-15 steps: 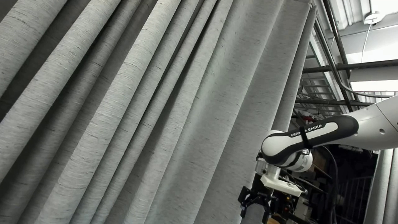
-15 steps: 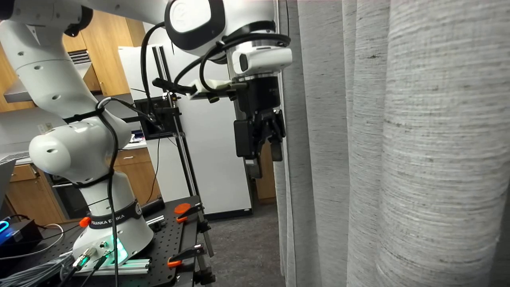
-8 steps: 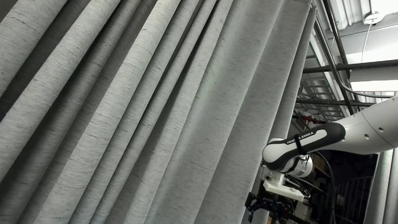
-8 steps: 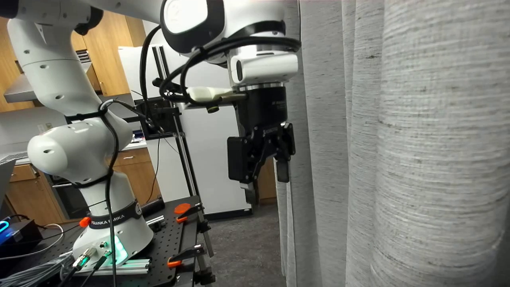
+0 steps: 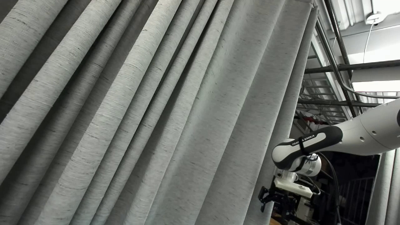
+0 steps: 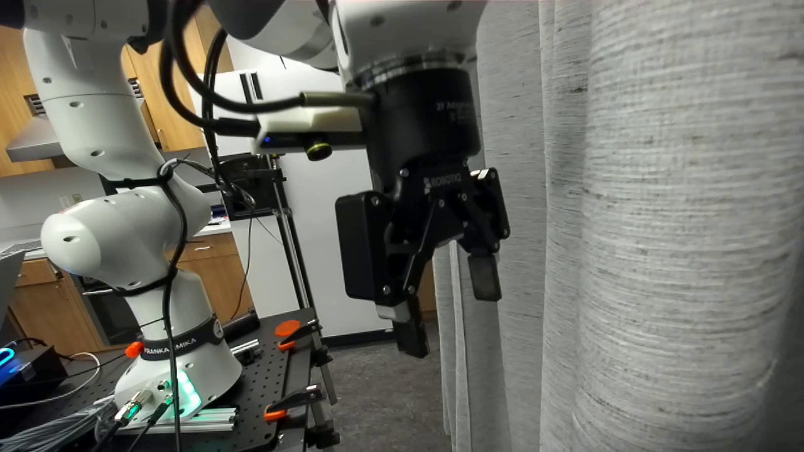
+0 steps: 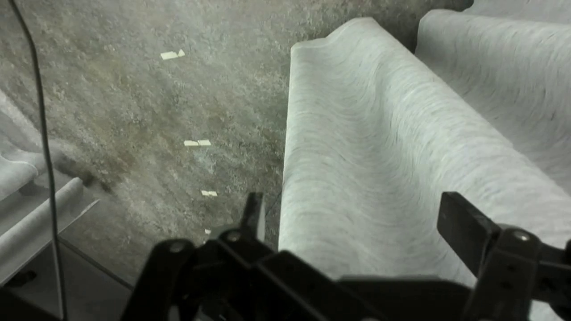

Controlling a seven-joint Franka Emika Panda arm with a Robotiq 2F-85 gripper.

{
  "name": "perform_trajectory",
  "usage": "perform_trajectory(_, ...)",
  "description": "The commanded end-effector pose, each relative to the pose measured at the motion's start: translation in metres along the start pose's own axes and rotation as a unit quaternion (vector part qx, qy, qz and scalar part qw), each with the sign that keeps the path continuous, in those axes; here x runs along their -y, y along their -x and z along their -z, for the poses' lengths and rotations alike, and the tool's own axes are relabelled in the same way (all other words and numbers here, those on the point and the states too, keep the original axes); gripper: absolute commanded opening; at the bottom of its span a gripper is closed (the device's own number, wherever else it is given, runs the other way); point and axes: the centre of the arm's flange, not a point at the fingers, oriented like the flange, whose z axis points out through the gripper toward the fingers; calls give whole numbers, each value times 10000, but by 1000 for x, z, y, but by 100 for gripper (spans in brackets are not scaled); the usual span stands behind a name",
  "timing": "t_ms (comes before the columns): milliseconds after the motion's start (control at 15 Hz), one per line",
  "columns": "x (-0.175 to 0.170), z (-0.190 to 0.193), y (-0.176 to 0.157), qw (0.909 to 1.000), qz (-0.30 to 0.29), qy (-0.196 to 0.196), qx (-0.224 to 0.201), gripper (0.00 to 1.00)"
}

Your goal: Open the curtain and close it

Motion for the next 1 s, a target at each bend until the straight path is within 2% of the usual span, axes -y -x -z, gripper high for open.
perform_trajectory(0, -24, 23, -31, 9979, 163, -40, -618, 100)
perform_trajectory(200, -37, 38, -46, 9928, 239, -100, -1171, 98)
perform_trajectory(533, -41, 56, -66, 9751, 509, -510, -2096, 98)
perform_trajectory(800, -44, 62, -71, 9668, 530, -983, -2296, 100)
perform_trajectory(867, -37, 62, -57, 9715, 465, -790, -2187, 100)
perform_trajectory(933, -38, 62, -57, 9706, 474, -866, -2197, 100)
